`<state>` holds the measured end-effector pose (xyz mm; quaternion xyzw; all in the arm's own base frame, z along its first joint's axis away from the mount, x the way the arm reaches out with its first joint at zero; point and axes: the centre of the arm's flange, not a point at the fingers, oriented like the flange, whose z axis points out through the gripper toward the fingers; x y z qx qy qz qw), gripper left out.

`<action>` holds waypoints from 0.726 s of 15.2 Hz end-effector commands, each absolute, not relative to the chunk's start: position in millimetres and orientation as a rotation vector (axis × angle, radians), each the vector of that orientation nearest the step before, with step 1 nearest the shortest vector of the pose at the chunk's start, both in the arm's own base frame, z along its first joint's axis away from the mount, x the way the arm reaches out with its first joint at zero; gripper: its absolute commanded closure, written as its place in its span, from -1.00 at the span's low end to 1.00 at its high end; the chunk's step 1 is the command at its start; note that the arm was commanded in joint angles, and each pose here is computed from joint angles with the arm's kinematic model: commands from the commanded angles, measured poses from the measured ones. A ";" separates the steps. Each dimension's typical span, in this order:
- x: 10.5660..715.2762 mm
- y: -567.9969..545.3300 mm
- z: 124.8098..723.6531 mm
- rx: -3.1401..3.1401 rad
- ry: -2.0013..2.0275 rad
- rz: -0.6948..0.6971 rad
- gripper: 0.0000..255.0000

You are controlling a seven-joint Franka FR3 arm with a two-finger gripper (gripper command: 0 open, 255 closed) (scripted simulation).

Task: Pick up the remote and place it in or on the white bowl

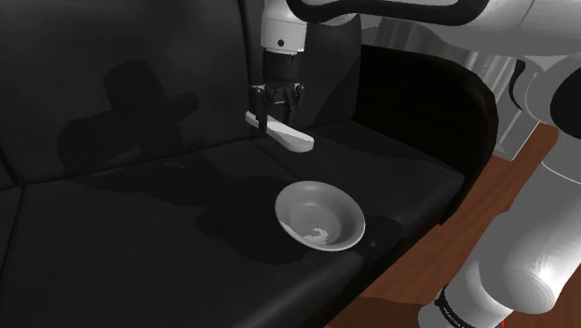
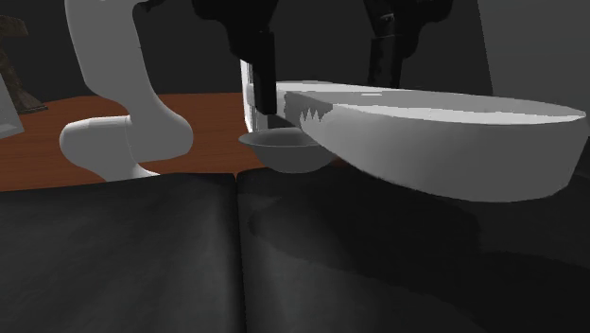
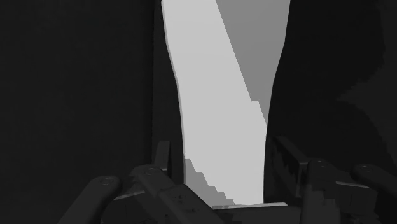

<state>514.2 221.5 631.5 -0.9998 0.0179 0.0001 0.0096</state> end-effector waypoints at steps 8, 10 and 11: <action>425.2 247.9 645.7 -3.122 0.056 0.000 1.00; 399.9 255.3 646.8 -3.122 0.056 0.000 1.00; 387.2 258.9 647.3 -3.122 0.056 0.000 1.00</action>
